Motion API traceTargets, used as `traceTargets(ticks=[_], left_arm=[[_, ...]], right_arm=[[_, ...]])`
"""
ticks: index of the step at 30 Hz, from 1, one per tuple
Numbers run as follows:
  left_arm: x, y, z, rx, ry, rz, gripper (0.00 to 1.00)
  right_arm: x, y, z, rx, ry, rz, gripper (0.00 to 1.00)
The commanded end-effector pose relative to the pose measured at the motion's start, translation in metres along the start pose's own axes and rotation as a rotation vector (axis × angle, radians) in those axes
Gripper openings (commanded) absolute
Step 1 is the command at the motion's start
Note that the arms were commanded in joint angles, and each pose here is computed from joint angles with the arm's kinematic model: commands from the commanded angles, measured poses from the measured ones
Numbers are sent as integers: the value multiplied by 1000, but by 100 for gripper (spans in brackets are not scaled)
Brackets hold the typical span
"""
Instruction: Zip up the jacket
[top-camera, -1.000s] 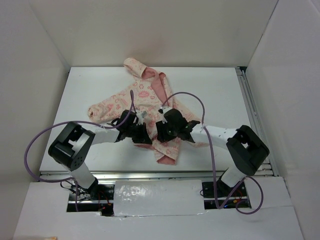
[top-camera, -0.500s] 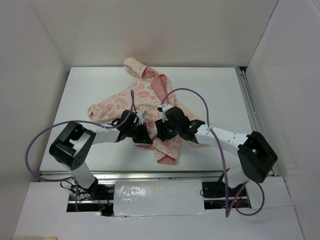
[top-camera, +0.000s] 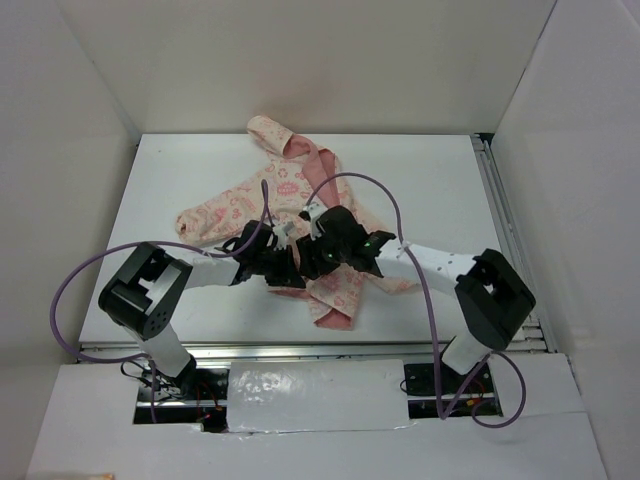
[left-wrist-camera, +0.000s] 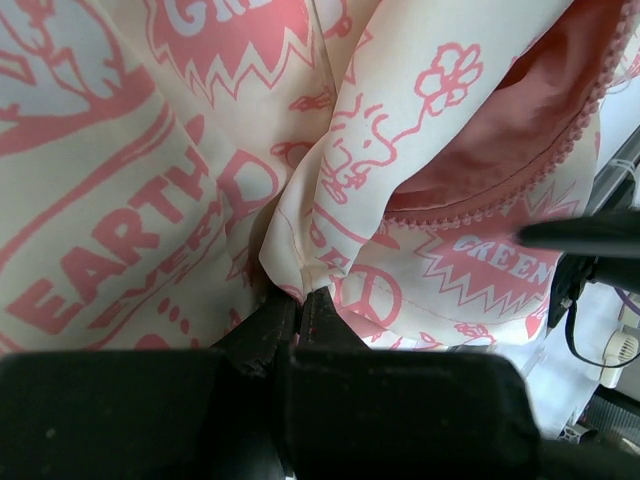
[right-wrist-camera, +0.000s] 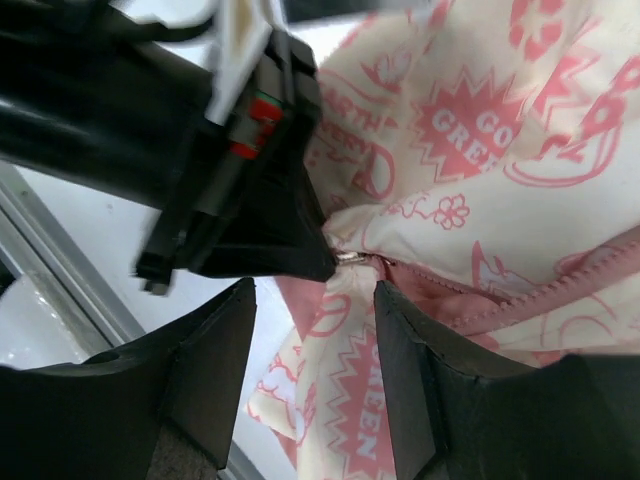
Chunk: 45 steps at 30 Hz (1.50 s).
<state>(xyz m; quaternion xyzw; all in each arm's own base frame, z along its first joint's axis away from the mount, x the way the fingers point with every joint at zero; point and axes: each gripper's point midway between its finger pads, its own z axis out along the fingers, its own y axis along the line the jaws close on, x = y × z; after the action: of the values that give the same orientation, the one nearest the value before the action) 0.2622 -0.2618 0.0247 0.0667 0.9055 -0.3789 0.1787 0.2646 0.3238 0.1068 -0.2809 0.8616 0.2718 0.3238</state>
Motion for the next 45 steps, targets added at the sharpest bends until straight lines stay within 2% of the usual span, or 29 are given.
traceTargets(ticks=[1, 4, 13, 30, 43, 45], left_arm=[[-8, -7, -3, 41, -33, 62, 0], [-8, -8, -3, 51, -31, 63, 0], [-7, -13, -5, 99, -43, 92, 0], [-5, -5, 0, 64, -22, 76, 0], [-3, 7, 4, -31, -14, 17, 0], [-2, 10, 6, -48, -4, 8, 0]], right_arm=[[-5, -5, 11, -23, -7, 6, 57], [13, -26, 18, 2, 43, 61, 55], [45, -36, 29, -21, 109, 115, 52], [39, -38, 51, -60, 109, 126, 55], [46, -23, 61, -206, 168, 222, 56], [40, -19, 61, -244, 143, 227, 56]])
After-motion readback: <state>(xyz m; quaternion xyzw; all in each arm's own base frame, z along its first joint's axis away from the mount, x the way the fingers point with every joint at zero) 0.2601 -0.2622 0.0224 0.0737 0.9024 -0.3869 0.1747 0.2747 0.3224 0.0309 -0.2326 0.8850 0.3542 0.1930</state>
